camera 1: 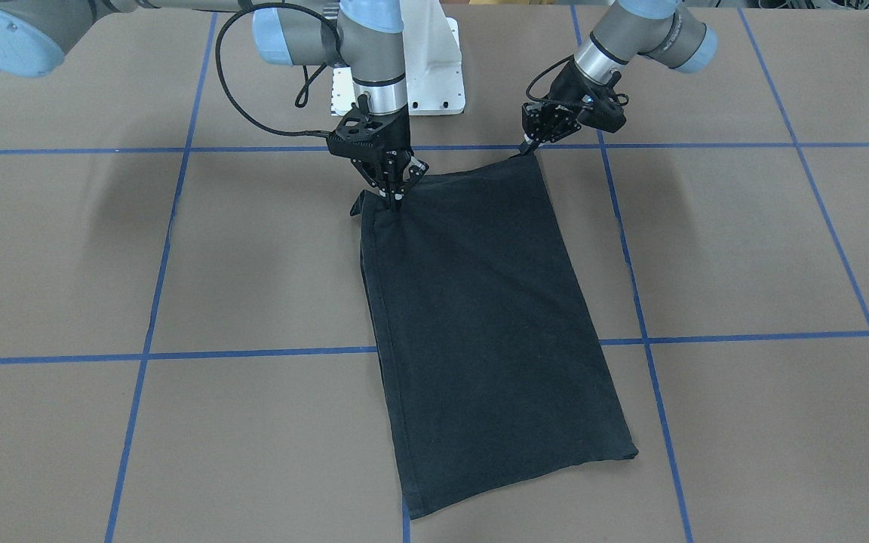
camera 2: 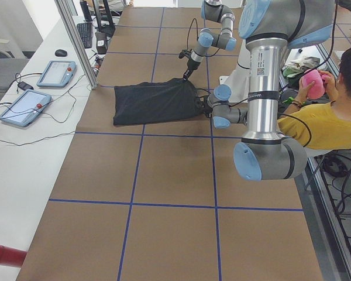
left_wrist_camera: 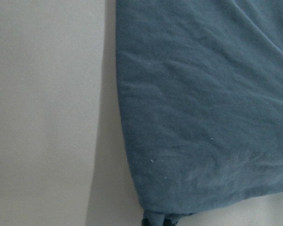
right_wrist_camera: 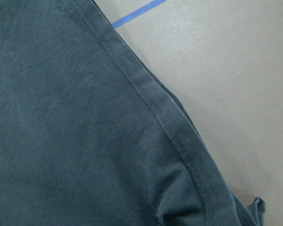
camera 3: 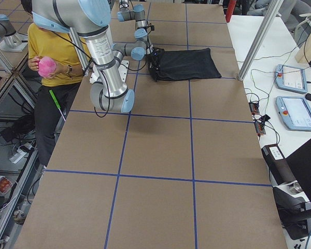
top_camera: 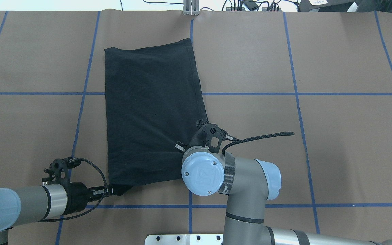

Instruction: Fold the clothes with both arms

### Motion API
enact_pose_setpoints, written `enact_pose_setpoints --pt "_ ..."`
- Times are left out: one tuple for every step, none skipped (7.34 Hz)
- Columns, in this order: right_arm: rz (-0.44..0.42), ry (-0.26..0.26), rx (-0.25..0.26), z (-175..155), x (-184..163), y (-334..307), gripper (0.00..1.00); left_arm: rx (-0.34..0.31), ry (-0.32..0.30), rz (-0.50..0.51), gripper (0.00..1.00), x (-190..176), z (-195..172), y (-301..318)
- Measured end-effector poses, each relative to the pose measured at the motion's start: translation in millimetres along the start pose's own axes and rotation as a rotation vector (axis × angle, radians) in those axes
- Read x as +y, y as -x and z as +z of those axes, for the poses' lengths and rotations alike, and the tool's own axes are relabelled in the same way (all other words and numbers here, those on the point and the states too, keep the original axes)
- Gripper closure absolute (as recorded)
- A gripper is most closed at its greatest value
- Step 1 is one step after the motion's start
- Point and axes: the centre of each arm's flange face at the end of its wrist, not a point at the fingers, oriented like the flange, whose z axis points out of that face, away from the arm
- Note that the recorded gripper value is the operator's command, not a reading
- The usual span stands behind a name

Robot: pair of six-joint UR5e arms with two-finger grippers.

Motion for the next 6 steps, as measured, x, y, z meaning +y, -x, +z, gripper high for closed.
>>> enact_pose_setpoints --pt "-0.014 0.021 -0.005 -8 11 -15 1.00 0.028 0.006 0.000 1.00 1 -11 -11" --pt "-0.034 0.052 -0.013 -28 25 -37 1.00 0.057 0.012 0.000 1.00 2 -25 -22" --pt "-0.059 0.078 -0.013 -56 39 -55 1.00 0.079 0.017 0.000 1.00 4 -36 -30" --pt "-0.083 0.098 -0.008 -84 50 -67 1.00 0.099 0.026 0.000 1.00 5 -48 -37" --pt "-0.098 0.111 -0.004 -103 56 -73 1.00 0.118 0.041 0.000 1.00 7 -59 -45" --pt "-0.104 0.112 -0.002 -110 56 -74 1.00 0.132 0.065 0.001 1.00 9 -67 -51"
